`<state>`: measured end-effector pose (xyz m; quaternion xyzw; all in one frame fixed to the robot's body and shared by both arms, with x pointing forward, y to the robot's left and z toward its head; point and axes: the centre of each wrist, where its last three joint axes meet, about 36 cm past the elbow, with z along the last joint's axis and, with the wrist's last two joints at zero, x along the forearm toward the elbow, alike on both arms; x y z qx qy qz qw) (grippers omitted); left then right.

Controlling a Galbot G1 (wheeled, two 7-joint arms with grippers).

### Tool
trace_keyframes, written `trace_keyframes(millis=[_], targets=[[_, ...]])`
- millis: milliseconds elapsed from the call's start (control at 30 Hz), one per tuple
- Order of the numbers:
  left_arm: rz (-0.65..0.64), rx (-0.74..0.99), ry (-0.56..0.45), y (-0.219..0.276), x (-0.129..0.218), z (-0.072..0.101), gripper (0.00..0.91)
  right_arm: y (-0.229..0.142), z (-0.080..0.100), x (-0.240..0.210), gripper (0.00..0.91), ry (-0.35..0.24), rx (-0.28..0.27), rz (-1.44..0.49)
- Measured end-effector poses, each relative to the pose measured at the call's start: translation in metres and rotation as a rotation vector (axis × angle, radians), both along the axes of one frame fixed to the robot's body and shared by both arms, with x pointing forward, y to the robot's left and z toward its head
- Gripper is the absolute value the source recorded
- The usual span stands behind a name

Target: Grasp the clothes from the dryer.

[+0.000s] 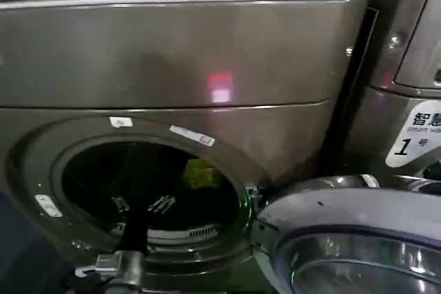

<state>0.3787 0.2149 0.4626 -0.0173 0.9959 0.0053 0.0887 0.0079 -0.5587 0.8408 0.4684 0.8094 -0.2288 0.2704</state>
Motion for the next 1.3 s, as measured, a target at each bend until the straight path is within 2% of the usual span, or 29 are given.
trace_keyframes(millis=[433,633,900,1100,1300], targets=[[-0.016,0.006,0.014,0.000,0.176,-0.020,0.907,0.007,0.003,-0.023,0.907,-0.006,-0.026,-0.025],[-0.072,0.052,0.050,0.009,0.257,-0.019,0.907,0.008,0.002,-0.028,0.907,-0.011,-0.024,-0.025],[-0.382,0.215,0.195,0.028,0.338,-0.004,0.907,0.009,-0.003,-0.027,0.907,-0.005,-0.018,-0.013],[-0.651,0.516,0.329,0.025,0.372,0.007,0.907,0.009,-0.004,-0.028,0.907,0.003,-0.014,-0.014],[-0.823,0.834,0.491,0.027,0.389,0.011,0.907,0.011,-0.005,-0.029,0.907,0.012,-0.007,-0.015]])
